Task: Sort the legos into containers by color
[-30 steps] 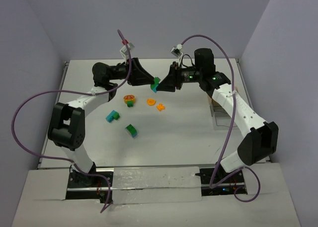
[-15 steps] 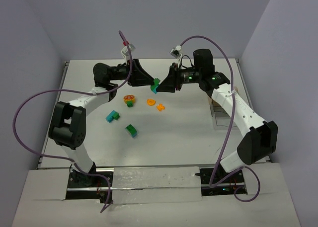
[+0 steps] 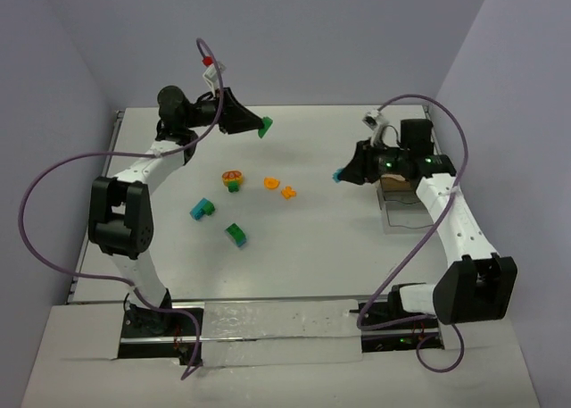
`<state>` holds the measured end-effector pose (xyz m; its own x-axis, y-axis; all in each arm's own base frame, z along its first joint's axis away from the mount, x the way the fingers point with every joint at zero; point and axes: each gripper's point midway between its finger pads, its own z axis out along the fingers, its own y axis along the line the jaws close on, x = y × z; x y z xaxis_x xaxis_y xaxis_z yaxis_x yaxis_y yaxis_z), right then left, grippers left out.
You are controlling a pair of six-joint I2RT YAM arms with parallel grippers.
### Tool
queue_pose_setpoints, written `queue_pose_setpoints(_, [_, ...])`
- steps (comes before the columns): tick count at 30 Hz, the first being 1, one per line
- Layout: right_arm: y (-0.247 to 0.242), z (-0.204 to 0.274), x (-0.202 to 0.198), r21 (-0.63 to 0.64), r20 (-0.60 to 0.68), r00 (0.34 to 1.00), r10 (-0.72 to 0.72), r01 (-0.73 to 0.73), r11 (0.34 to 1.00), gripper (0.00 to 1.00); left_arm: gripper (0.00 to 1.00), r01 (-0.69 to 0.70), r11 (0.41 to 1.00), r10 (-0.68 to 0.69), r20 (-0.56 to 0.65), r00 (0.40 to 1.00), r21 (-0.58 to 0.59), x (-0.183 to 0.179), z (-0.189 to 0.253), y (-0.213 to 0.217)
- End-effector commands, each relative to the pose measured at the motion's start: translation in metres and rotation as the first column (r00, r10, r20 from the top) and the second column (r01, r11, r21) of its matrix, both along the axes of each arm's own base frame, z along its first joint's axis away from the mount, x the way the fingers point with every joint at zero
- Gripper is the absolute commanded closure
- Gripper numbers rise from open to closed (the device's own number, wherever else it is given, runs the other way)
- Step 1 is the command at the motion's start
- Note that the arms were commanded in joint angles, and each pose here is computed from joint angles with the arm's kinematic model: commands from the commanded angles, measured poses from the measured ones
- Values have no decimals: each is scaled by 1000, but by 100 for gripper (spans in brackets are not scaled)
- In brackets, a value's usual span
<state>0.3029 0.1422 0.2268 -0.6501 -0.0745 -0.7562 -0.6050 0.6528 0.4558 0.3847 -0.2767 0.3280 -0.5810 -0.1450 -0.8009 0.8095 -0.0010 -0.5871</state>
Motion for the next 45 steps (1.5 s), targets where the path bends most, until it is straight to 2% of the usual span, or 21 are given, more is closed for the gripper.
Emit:
queue_pose_setpoints(1, [-115,-44,-2,-334,33,939,-344,334,881,100,100,-211,954,196,90,977,213,24,-17,-9])
queue_pose_setpoints(2, [-144,-51,-6,-402,46,908,-417,399,824,100,100,-233,939,182,207,961,255,24,-17,-21])
queue_pose_setpoints(3, [-163,-56,-10,-442,44,887,-459,429,788,100,100,-262,915,199,223,954,306,27,-27,-25])
queue_pose_setpoints(5, [-192,-65,-19,-510,35,850,-526,468,722,100,100,-288,879,220,215,952,380,29,-45,-26])
queue_pose_setpoints(9, [-224,-84,-32,-590,-12,791,-611,488,643,100,100,-284,879,226,190,955,383,29,-51,-28])
queue_pose_setpoints(14, [-237,-105,-35,-645,-60,751,-658,474,600,100,100,-286,880,228,192,955,379,29,-52,-31])
queue_pose_setpoints(26, [-246,-145,-46,-715,-156,731,-664,381,587,99,100,-260,883,200,188,962,391,27,-62,-35])
queue_pose_setpoints(31, [-246,-147,-46,-718,-165,734,-659,368,590,83,100,-243,890,189,172,967,386,27,-64,-38])
queue_pose_setpoints(32, [-246,-146,-46,-716,-168,738,-654,364,595,75,100,-235,894,184,165,969,382,26,-65,-39])
queue_pose_setpoints(33, [-245,-144,-45,-713,-166,741,-651,365,598,58,100,-231,895,183,159,970,380,25,-65,-39])
queue_pose_setpoints(34, [-243,-141,-44,-706,-166,746,-645,366,606,48,100,-220,901,173,154,973,375,23,-65,-40])
queue_pose_setpoints(38, [-234,-126,-39,-673,-177,768,-616,362,645,18,100,-161,923,125,122,985,349,13,-63,-45])
queue_pose_setpoints(42, [-214,-86,-19,-590,-141,826,-546,373,716,1,100,-106,944,78,102,992,313,2,-55,-48])
queue_pose_setpoints(45, [-179,-47,6,-512,-76,890,-449,351,784,0,100,-58,961,34,91,995,272,-13,-44,-49])
